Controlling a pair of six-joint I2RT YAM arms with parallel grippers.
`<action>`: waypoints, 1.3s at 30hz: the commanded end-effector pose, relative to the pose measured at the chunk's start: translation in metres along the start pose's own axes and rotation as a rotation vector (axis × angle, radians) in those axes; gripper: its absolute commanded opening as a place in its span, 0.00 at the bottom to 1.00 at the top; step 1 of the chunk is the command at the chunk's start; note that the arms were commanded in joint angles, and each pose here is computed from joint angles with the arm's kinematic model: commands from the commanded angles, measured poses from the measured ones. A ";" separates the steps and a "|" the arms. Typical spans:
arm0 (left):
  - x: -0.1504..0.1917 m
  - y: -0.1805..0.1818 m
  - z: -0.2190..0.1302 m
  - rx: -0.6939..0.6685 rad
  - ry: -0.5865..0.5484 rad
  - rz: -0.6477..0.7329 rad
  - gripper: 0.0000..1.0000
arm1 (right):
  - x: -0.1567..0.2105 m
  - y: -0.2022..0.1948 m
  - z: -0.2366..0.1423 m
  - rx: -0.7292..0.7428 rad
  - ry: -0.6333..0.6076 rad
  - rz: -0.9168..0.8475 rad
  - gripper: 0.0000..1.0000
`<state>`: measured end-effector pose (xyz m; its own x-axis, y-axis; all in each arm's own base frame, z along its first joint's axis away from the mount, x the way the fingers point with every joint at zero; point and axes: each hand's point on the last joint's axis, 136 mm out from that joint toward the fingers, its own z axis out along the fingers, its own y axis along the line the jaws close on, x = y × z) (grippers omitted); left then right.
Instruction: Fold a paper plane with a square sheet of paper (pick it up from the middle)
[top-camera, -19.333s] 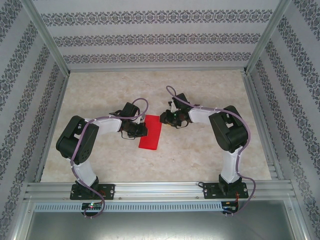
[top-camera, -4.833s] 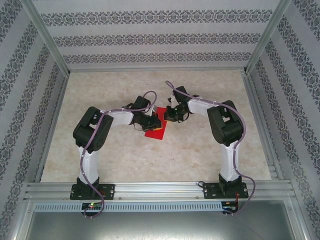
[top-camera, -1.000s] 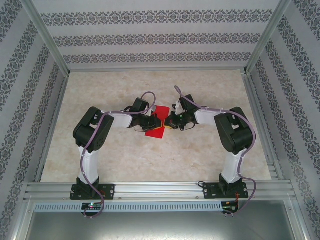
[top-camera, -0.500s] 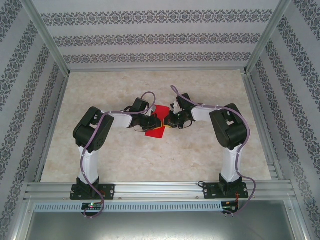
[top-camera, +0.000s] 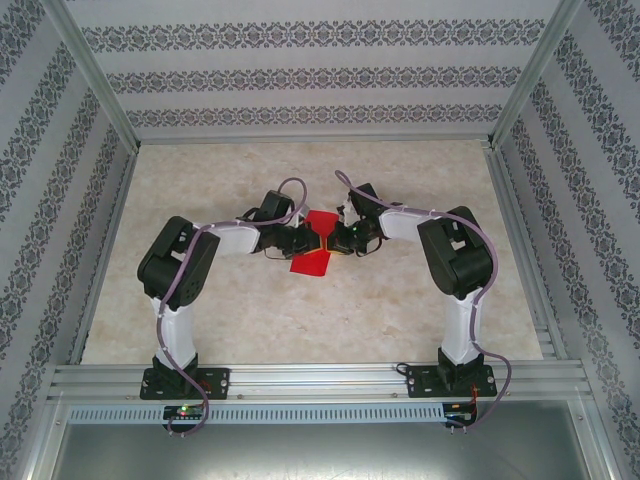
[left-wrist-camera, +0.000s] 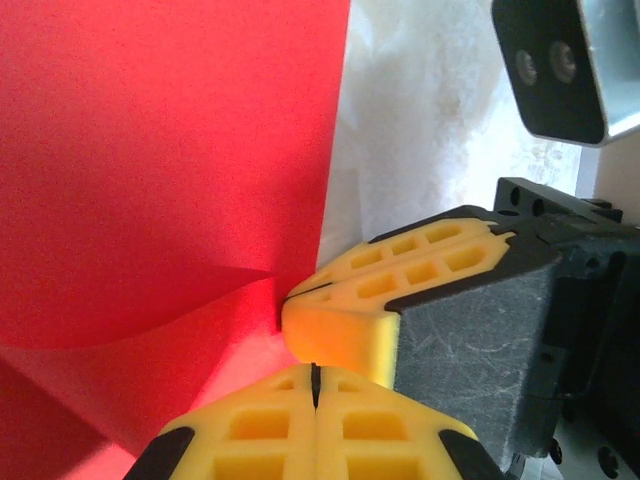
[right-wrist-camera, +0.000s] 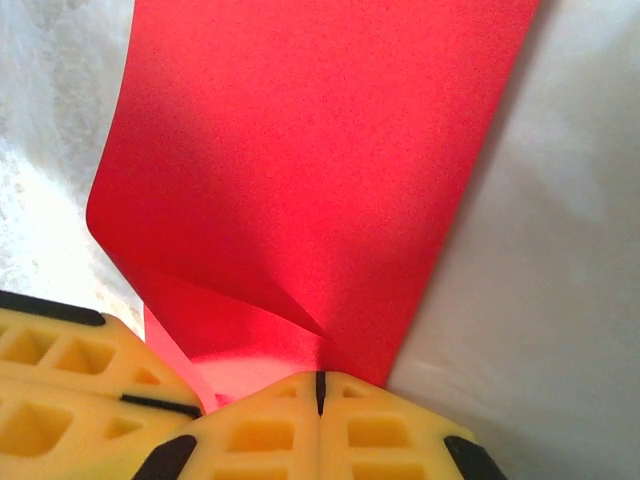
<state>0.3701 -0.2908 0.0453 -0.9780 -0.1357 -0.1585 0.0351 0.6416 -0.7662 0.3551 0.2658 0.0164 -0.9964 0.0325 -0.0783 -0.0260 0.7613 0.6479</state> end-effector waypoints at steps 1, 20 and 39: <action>-0.008 -0.001 -0.005 -0.009 0.002 0.010 0.05 | 0.018 -0.034 0.014 0.132 0.054 0.014 0.00; -0.017 0.048 0.002 -0.122 0.045 0.000 0.07 | 0.019 -0.035 0.012 0.156 0.058 -0.013 0.00; 0.018 0.097 0.013 -0.228 0.136 -0.020 0.07 | 0.001 0.022 -0.021 0.042 -0.059 -0.072 0.05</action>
<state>0.3858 -0.2725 0.0199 -0.9850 -0.0542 -0.1641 0.0823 0.6878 -0.7212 0.3552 0.2670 0.0227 -0.9924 0.0027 -0.1227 -0.0734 0.7880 0.6112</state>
